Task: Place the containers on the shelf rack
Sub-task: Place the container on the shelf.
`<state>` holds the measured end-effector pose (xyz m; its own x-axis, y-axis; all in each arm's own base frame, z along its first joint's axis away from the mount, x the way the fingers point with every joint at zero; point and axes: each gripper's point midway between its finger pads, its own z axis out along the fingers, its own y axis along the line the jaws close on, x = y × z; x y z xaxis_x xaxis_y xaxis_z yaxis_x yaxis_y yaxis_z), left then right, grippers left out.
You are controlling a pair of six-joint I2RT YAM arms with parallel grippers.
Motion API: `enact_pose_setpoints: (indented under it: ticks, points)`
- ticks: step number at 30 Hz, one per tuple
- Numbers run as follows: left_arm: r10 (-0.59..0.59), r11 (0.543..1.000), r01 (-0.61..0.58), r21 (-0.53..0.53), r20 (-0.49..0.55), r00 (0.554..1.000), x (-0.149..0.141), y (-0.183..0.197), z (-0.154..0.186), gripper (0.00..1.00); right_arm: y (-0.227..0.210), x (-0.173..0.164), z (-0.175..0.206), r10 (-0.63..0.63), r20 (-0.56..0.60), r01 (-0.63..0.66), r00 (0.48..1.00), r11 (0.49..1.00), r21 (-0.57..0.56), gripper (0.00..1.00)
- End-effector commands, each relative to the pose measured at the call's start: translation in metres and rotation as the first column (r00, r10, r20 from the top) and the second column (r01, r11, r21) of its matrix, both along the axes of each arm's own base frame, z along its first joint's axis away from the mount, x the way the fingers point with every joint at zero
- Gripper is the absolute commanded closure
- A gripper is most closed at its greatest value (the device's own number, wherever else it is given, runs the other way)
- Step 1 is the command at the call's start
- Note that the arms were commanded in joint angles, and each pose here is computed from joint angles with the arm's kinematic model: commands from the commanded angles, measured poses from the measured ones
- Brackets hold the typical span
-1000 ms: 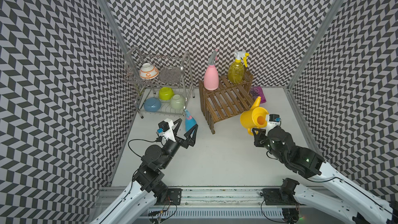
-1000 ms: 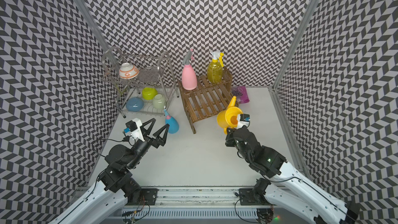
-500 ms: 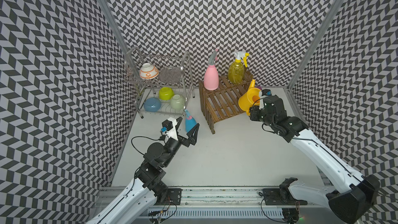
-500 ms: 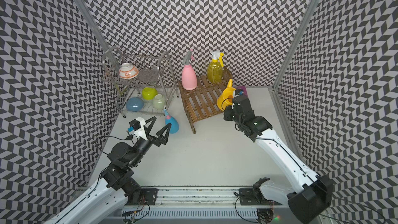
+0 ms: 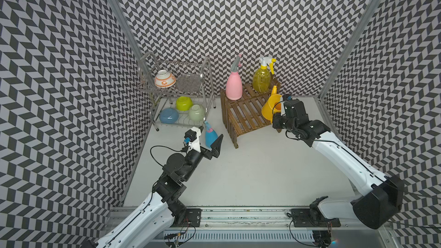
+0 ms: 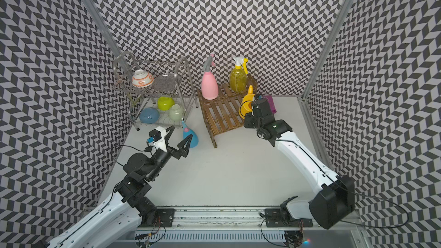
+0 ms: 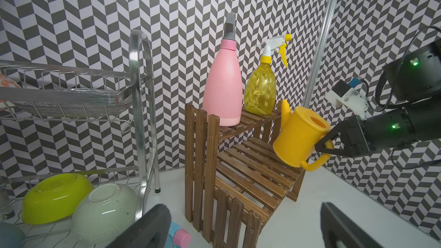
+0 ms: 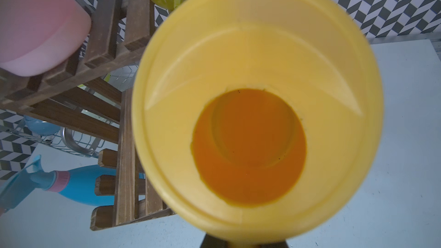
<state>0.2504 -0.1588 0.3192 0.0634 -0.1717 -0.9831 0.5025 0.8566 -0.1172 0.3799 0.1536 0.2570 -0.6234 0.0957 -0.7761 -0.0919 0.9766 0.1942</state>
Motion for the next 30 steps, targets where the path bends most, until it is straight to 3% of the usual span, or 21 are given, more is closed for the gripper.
enact_pose_setpoints:
  ticks: [1, 13, 30]
  points:
    - [0.007, 1.0, -0.006, -0.02, 0.076, 0.997, -0.002, 0.003, 0.027, 0.0, -0.002, 0.015, 0.03, -0.029, 0.099, 0.027, 0.995, 0.999, 0.02, 1.0]
    - [0.007, 1.0, -0.007, 0.004, 0.083, 0.997, 0.002, 0.002, 0.026, 0.0, 0.002, 0.03, 0.015, -0.062, 0.068, 0.061, 0.996, 0.998, 0.018, 0.98]
    - [0.004, 1.0, -0.005, 0.012, 0.088, 0.996, 0.004, 0.002, 0.025, 0.0, 0.007, 0.032, 0.003, -0.042, 0.032, 0.042, 0.999, 0.999, 0.019, 0.82]
